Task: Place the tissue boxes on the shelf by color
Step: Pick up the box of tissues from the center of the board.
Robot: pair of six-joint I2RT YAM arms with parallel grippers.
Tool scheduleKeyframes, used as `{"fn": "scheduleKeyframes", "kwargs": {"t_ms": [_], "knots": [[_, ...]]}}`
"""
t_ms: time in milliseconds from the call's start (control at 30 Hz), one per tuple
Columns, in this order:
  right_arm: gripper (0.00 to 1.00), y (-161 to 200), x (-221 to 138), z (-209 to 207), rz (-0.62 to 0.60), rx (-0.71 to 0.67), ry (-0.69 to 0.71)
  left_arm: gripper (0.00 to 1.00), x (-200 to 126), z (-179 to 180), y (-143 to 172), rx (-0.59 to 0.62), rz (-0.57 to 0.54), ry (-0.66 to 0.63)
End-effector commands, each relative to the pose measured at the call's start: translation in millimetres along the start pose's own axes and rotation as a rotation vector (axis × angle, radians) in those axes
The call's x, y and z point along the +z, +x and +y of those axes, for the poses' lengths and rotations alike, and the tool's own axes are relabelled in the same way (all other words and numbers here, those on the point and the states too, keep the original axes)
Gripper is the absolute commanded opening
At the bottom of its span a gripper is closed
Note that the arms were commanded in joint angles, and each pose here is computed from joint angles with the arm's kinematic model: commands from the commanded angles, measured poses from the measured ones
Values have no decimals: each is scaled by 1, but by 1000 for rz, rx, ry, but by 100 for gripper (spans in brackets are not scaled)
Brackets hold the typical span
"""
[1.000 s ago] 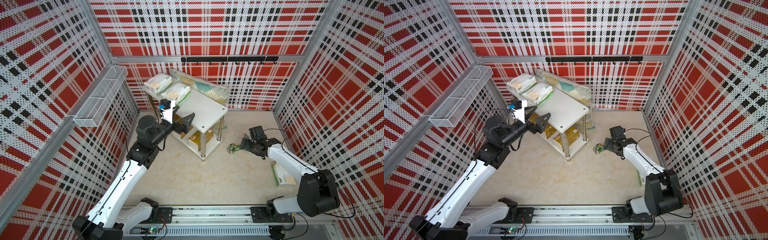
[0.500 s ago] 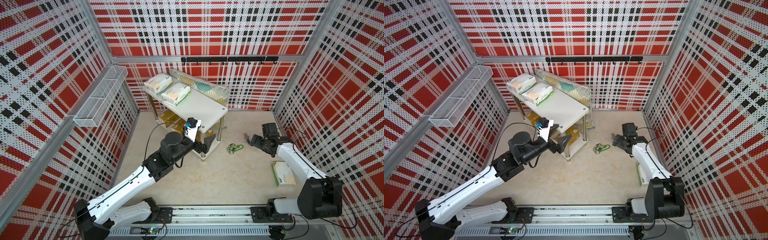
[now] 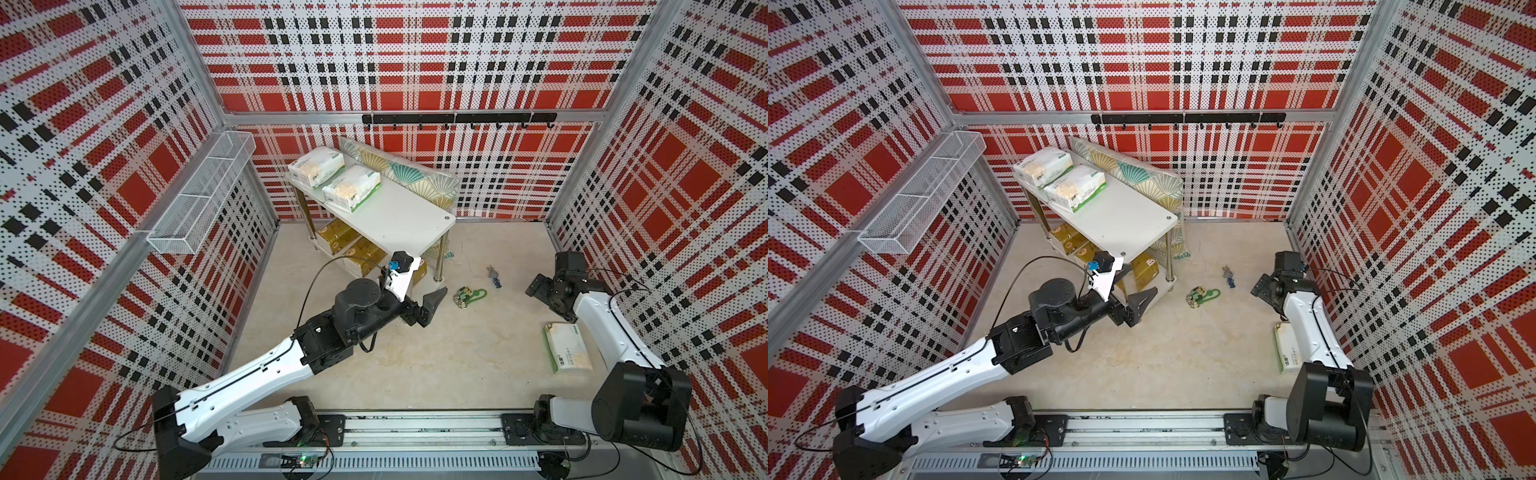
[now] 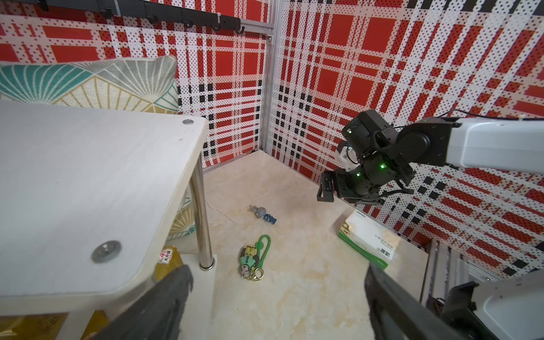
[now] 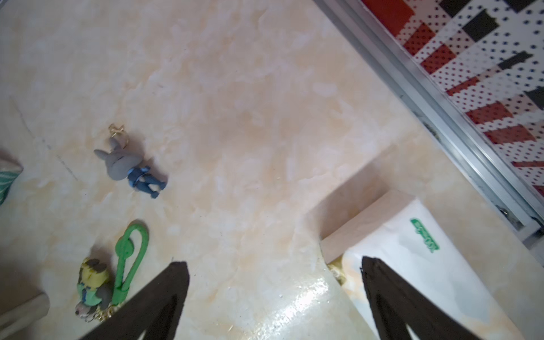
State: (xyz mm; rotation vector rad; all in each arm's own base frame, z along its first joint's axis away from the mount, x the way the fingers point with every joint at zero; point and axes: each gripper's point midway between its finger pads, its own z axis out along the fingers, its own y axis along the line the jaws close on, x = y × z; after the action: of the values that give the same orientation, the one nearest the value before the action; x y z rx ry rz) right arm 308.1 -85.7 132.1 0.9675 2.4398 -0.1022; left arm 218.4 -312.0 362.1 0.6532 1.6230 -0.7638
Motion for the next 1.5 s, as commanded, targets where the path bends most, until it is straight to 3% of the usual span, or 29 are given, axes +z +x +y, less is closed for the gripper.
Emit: {"fn": "scheduleKeyframes", "kwargs": {"t_ms": [0, 267, 633, 933, 1167, 1467], "knots": [[100, 1, -3, -23, -1, 47, 61, 96, -1, -12, 7, -7, 12, 28], [100, 7, 11, -89, 3, 252, 180, 95, -2, -34, 11, -5, 3, 135], [100, 34, 31, -125, 45, 367, 251, 95, -4, -45, 10, 16, -9, 188], [100, 39, 28, -98, 41, 344, 100, 95, -3, -45, 11, 15, -15, 190], [100, 50, 23, -82, 65, 430, 24, 95, 3, -47, 14, 8, -9, 199], [100, 65, 20, -37, 101, 319, -41, 95, 2, -47, 17, -3, -8, 199]]}}
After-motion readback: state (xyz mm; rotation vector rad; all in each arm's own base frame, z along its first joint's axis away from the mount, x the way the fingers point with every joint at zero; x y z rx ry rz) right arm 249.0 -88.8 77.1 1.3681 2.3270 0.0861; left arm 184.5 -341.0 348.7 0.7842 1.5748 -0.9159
